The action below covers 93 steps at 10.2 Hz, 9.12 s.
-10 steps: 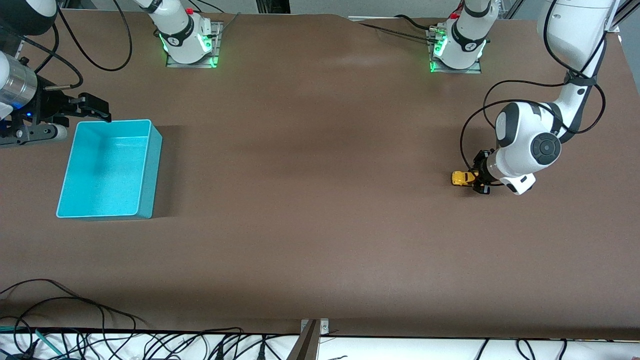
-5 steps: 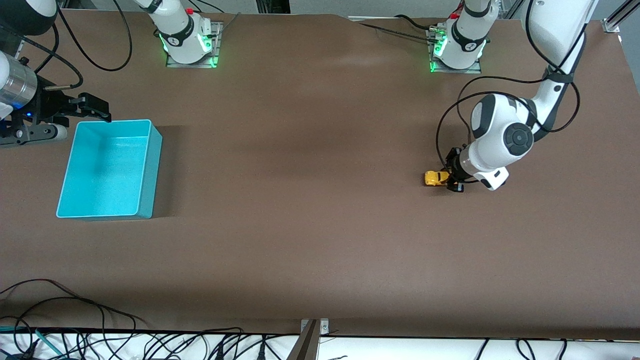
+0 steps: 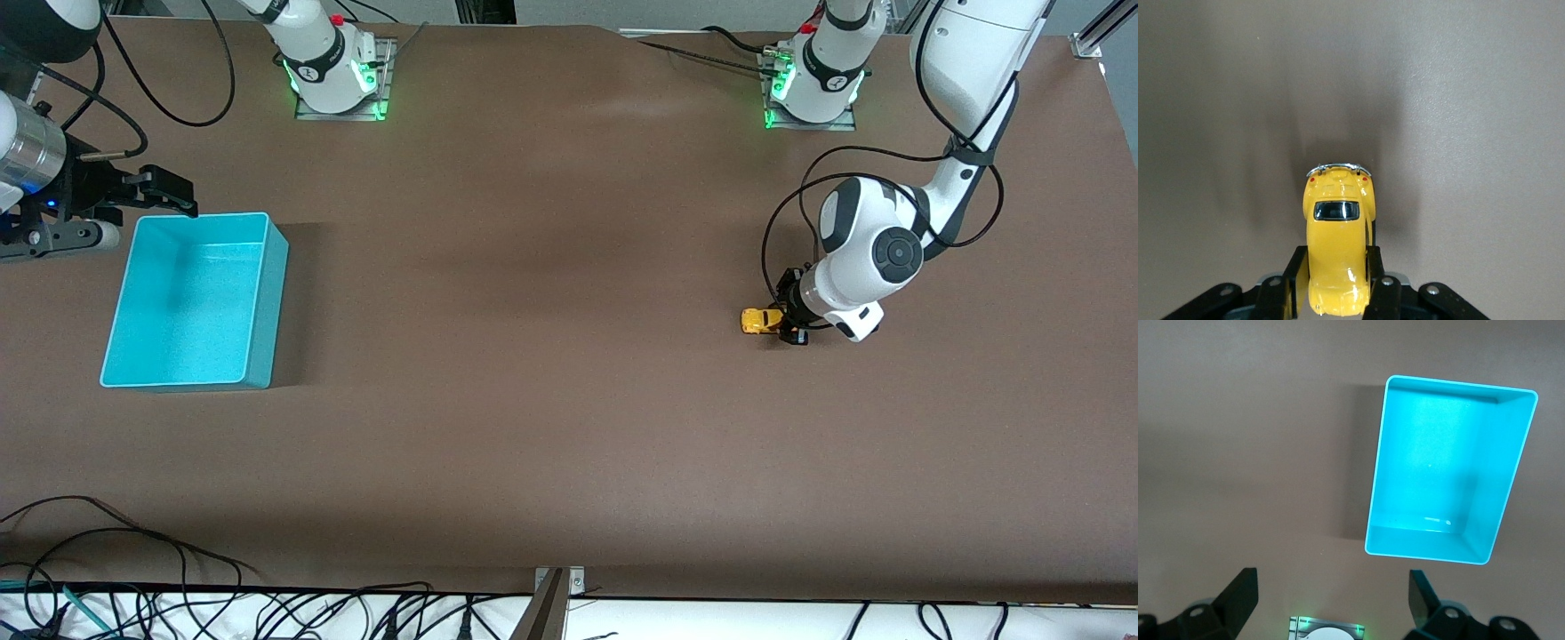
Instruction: Wind up and store yellow beetle car
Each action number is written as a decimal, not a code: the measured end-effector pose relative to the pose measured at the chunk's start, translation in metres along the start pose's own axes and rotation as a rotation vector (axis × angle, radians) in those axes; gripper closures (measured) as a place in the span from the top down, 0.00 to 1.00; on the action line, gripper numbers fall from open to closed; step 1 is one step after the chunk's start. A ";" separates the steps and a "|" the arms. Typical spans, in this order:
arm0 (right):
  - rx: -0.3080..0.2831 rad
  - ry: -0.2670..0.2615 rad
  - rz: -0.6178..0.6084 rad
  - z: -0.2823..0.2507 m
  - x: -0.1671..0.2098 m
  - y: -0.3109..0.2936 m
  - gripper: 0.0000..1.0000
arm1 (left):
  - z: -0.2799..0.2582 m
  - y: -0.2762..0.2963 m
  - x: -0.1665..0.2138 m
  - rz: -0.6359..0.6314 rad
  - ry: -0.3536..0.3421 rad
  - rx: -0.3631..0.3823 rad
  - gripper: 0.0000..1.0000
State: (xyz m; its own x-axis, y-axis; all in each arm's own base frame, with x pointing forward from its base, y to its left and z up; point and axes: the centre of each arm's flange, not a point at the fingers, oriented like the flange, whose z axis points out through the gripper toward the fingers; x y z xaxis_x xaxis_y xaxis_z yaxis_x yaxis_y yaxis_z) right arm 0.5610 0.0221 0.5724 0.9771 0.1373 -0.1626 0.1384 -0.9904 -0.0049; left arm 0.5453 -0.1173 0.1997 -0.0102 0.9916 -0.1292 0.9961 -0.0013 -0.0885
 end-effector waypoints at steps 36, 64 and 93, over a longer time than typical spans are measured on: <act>0.000 -0.001 0.001 0.000 0.000 0.000 1.00 | -0.064 0.027 0.182 0.194 0.100 0.049 1.00; -0.024 0.058 -0.279 0.087 0.076 -0.159 1.00 | -0.225 0.050 0.121 1.036 0.092 0.133 1.00; -0.037 0.202 -1.289 0.381 0.016 -0.060 1.00 | -0.239 0.045 0.120 1.188 0.090 0.146 1.00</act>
State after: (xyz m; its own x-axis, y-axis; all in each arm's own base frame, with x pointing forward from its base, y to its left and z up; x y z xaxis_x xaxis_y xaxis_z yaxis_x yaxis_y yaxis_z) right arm 0.5072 0.0774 0.1945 0.1454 0.9854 0.0885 0.9894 -0.1444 -0.0177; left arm 0.6097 0.0322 0.4166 0.9203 0.3663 -0.1374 0.3594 -0.9303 -0.0727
